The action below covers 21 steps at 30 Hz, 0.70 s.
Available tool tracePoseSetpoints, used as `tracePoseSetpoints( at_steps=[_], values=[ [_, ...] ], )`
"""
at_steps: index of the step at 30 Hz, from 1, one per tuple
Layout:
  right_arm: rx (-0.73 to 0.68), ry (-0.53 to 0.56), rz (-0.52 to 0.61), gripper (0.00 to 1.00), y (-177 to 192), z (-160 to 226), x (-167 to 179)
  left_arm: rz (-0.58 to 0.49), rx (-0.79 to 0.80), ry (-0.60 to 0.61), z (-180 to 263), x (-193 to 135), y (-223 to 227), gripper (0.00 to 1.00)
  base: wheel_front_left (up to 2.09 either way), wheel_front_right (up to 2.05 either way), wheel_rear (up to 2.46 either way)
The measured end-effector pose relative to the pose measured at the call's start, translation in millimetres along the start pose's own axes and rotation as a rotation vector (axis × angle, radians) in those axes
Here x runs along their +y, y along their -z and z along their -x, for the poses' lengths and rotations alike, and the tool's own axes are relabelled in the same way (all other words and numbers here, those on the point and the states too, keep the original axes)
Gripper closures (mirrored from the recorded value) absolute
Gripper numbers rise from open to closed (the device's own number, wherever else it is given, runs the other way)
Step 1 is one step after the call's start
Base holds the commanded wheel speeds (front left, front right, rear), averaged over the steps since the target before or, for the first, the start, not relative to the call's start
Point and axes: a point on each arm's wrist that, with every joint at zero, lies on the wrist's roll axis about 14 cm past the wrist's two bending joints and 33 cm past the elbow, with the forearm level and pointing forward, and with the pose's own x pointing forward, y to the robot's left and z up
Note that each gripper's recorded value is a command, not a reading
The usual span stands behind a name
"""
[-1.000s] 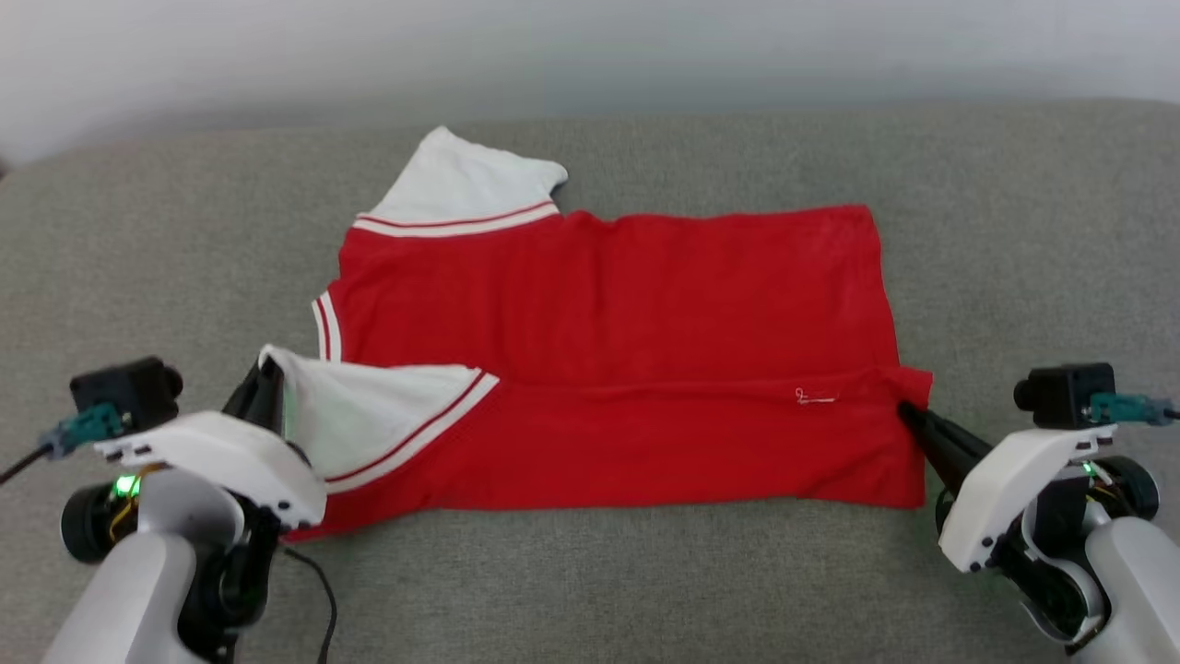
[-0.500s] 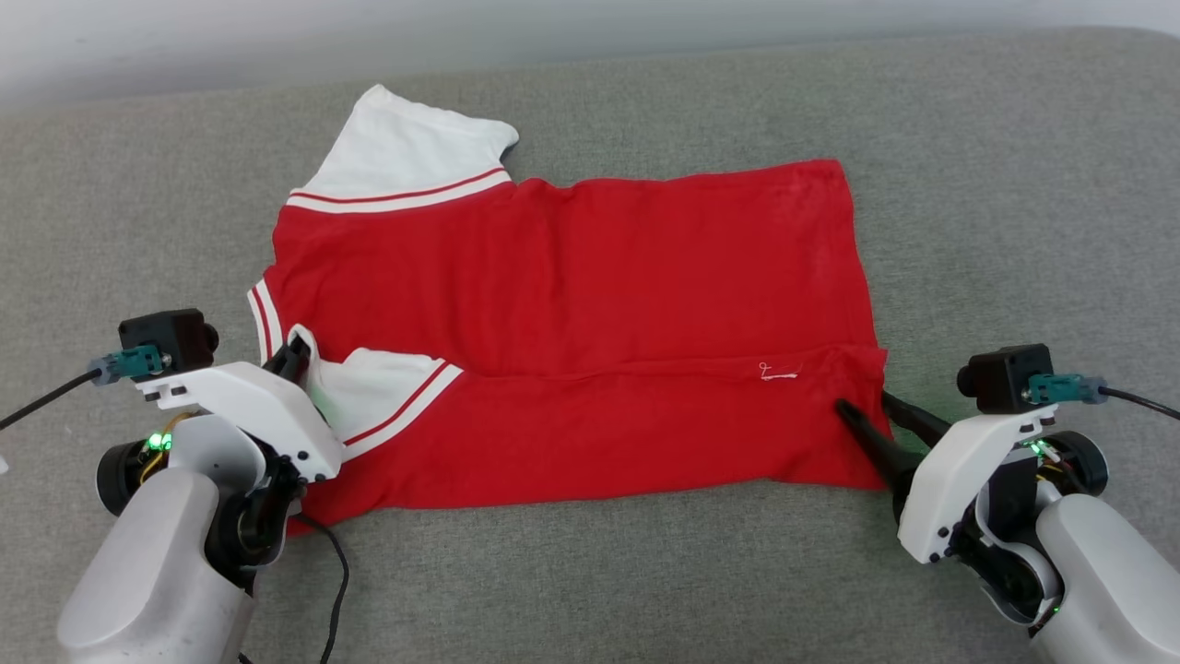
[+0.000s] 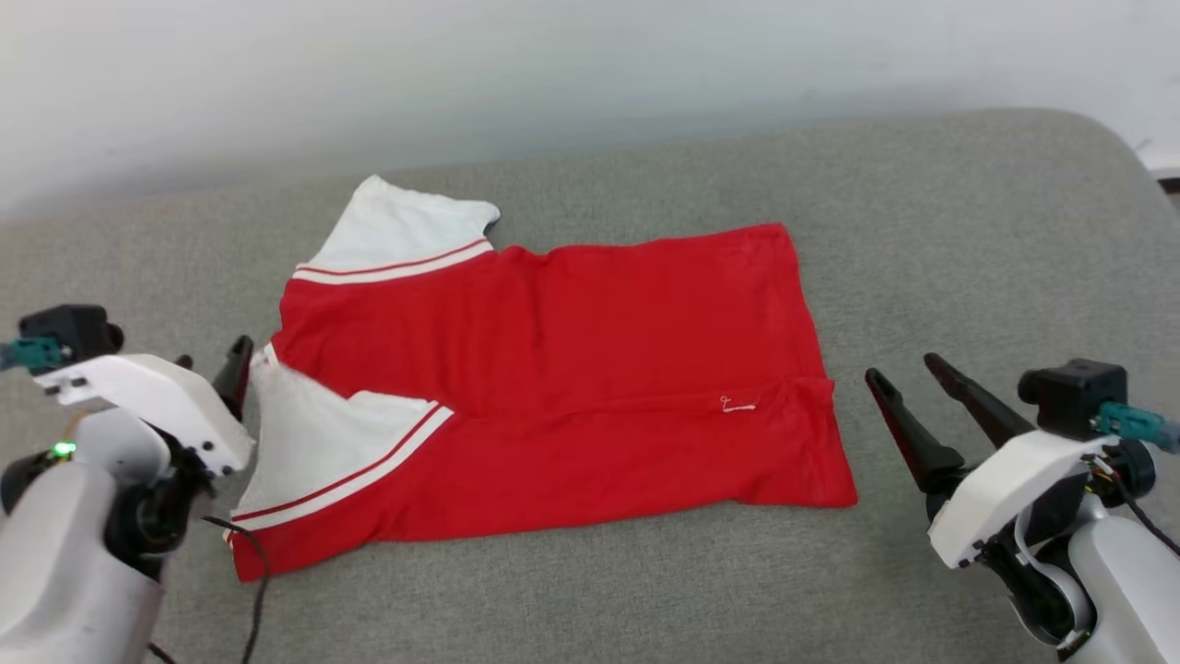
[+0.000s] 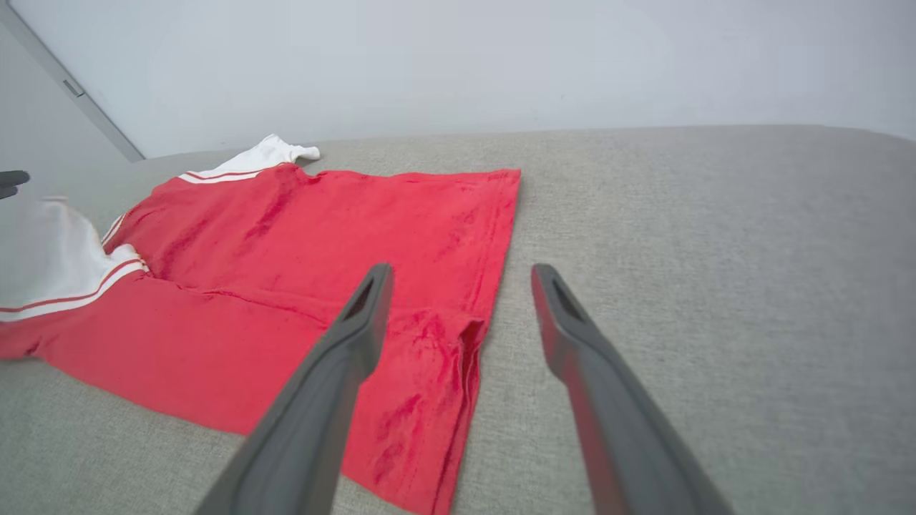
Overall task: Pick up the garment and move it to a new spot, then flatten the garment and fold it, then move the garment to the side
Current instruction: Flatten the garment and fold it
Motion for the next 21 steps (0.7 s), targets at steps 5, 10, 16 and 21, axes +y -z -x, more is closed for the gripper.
tracePoseSetpoints(
  at_steps=[5,10,16,21],
  values=[
    [-0.098,0.041,0.021,0.00,-23,21,-4,-0.074,0.066,0.006,22,1,-15,0.00,0.00,0.00,0.00],
    [-0.157,0.081,0.036,0.00,-40,40,-8,-0.185,0.230,0.018,44,2,-8,0.00,0.00,0.00,0.00],
    [-0.186,0.101,0.036,0.00,-49,47,-4,-0.219,0.463,-0.020,60,14,32,0.00,0.00,0.00,0.00],
    [-0.184,0.101,0.023,0.00,-49,41,0,-0.200,0.596,-0.047,57,20,65,0.00,0.00,0.00,0.00]
  ],
)
